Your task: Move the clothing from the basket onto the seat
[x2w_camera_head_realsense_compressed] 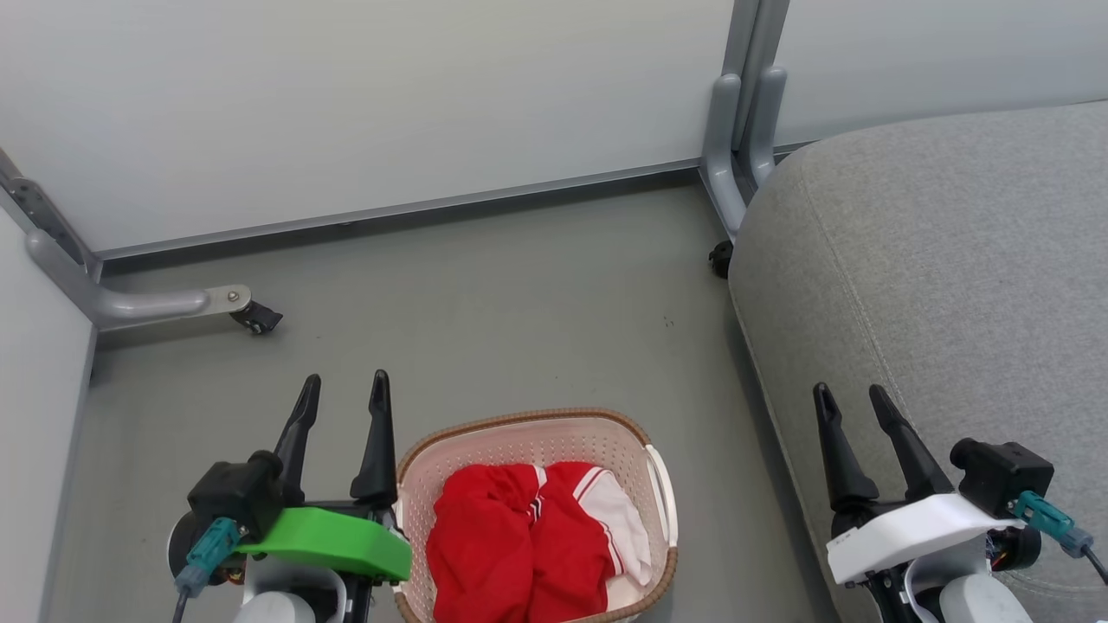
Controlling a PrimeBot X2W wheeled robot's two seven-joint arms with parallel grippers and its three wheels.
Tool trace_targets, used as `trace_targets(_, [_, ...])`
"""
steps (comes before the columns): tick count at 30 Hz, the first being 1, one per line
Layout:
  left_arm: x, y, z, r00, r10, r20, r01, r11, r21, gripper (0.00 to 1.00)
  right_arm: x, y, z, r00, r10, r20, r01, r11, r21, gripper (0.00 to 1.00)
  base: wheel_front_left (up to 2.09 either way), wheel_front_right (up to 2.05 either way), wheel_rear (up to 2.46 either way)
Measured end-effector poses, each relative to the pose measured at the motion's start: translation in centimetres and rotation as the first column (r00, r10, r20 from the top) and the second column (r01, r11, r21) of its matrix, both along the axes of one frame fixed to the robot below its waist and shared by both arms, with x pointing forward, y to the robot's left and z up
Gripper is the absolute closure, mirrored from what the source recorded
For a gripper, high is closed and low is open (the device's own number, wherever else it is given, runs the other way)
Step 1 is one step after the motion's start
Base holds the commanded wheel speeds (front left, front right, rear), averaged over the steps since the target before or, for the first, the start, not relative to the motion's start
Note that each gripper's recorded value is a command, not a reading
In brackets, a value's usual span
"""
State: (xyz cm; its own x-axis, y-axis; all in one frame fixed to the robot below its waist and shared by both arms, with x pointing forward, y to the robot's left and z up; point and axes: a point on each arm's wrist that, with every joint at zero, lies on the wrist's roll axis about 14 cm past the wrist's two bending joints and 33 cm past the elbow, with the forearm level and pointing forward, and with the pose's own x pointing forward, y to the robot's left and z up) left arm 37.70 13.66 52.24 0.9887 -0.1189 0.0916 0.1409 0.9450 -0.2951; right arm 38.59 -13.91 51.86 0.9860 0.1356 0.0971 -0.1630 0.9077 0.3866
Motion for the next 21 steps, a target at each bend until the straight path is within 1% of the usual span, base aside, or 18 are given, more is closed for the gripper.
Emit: trace_targets(21, [-0.3,-1.1,0.1,0.998,-0.033,0.047,0.025,0.985,0.169,0.00,0.0,1.2,0.3,0.998,0.039,0.049,-0.031,0.987,-0.158,0.00,0.00,0.00,0.00])
